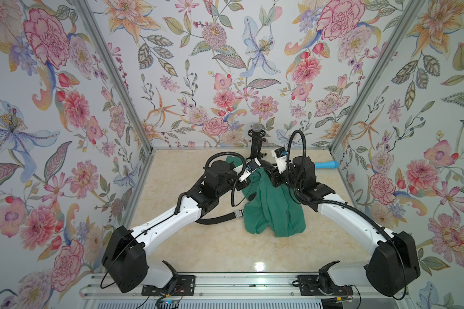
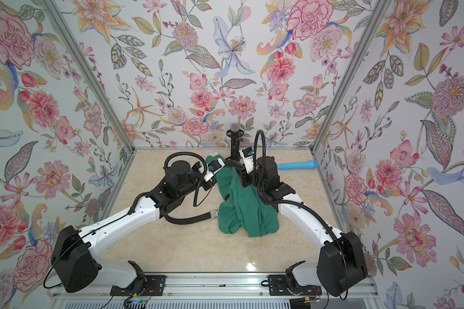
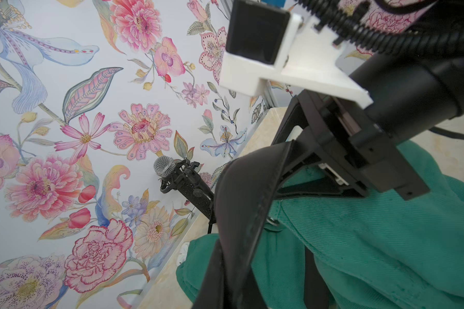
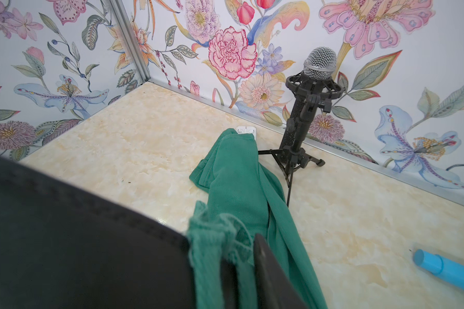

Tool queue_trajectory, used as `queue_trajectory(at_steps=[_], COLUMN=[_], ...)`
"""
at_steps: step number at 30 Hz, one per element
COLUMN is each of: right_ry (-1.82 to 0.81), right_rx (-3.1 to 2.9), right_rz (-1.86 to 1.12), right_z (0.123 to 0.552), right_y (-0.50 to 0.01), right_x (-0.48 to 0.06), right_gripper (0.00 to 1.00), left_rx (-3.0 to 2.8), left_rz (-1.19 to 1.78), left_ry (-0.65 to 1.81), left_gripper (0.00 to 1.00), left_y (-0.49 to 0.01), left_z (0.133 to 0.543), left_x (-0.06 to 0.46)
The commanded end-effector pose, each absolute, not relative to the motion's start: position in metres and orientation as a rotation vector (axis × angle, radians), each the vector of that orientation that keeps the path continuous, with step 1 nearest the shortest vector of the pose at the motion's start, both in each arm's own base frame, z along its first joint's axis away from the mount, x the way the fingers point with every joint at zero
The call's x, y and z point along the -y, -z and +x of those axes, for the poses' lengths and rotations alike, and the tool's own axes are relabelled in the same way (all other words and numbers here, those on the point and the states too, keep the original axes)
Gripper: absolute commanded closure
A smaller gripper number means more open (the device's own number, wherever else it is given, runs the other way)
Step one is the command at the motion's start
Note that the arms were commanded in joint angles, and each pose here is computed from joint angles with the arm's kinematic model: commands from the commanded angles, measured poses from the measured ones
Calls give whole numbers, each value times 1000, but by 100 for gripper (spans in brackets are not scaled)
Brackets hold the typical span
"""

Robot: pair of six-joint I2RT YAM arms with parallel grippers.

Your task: Remove the belt from the trousers

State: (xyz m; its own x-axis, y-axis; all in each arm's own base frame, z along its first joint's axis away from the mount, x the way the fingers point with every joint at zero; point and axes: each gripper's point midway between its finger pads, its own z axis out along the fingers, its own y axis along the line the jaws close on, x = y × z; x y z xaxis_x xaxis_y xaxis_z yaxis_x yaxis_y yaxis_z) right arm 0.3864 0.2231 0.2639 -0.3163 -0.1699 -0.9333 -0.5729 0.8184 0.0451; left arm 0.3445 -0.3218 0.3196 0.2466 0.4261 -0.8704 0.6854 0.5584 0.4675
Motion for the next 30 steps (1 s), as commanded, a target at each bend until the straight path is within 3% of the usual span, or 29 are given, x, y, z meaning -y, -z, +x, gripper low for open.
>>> queue_trajectory(at_steps=[1,8,12,24,30], right_ry=[-326,-339,-316,-283,-292], right_rx=[-1984,-1950,-1923,-1924,-1933], right_rz=[-379,-389,-374,-405,-409], right_z=[405,401,399,389,387], right_y=[-242,-255,-267,-270,-269], right_x=[-180,-182,-179,-176,-176], right_gripper=[74,100,100,100,100], left_rx=[-1191,-1223,-1267,-1280,-1315], left_rz=[952,977,1023,1121,1233], left_ry=[363,320,303,172,138], left_gripper=[100,97,78,59,50], left_y=[-383,-365,-357,-358,-324], left_z=[320,325,333,354,356], left_x=[319,312,324,370,396])
